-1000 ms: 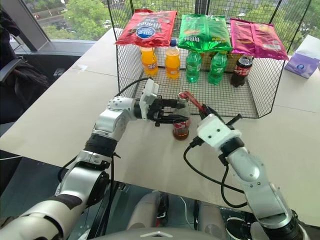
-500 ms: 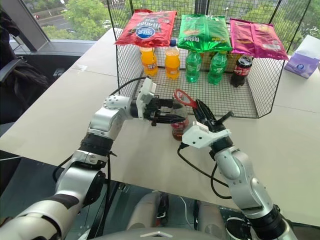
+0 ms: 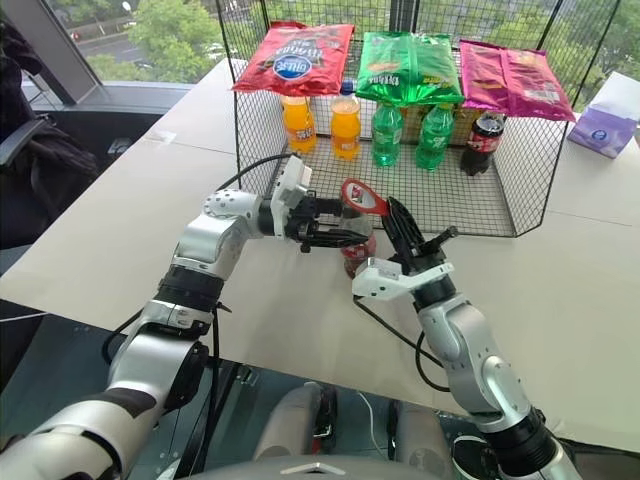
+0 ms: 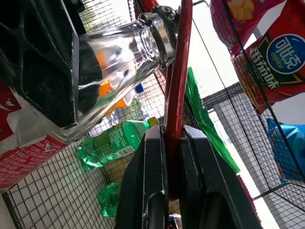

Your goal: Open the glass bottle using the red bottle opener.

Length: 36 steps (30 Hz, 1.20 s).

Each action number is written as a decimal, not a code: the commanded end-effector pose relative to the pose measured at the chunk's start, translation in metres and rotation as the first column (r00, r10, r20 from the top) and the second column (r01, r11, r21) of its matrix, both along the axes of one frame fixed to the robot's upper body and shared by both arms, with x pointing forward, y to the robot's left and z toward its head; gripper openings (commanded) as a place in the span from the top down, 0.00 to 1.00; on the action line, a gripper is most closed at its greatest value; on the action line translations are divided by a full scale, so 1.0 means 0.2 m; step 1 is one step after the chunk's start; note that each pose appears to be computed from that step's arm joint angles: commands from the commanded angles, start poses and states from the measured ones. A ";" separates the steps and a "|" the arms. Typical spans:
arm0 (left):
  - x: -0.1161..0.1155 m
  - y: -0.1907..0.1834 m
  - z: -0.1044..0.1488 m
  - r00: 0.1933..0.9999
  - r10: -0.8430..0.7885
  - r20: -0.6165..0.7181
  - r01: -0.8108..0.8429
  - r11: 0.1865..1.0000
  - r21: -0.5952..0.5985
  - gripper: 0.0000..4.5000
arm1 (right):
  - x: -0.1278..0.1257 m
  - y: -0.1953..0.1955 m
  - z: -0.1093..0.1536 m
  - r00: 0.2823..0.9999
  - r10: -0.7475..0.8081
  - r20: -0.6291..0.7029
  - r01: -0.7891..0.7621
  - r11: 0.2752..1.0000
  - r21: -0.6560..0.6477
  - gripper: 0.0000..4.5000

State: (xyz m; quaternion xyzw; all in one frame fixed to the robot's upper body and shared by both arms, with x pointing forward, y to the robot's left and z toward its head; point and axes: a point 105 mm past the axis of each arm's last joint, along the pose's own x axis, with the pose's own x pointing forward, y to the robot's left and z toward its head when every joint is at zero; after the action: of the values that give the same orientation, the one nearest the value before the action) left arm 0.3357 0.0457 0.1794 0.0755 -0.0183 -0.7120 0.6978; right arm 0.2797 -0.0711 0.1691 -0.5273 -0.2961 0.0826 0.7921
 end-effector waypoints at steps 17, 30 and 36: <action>-0.04 -0.08 0.04 0.993 -0.099 0.063 0.098 0.995 0.014 0.51 | 0.00 -0.13 0.02 0.988 0.059 -0.145 -0.118 0.890 -0.441 1.00; -0.04 -0.07 0.03 0.994 -0.087 0.068 0.088 0.996 -0.008 0.51 | 0.05 -0.13 0.38 0.996 0.068 -0.057 -0.083 0.944 -0.320 1.00; -0.04 -0.05 0.04 0.995 -0.073 0.072 0.075 0.997 -0.020 0.51 | 0.03 -0.34 0.45 0.976 -0.025 -0.218 0.056 0.989 0.136 1.00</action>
State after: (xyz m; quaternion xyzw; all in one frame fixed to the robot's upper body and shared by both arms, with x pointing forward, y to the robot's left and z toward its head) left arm 0.3315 0.0358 0.1799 0.0925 -0.0374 -0.7299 0.6763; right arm 0.2946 -0.1220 0.2498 -0.5177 -0.2204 0.1294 0.8165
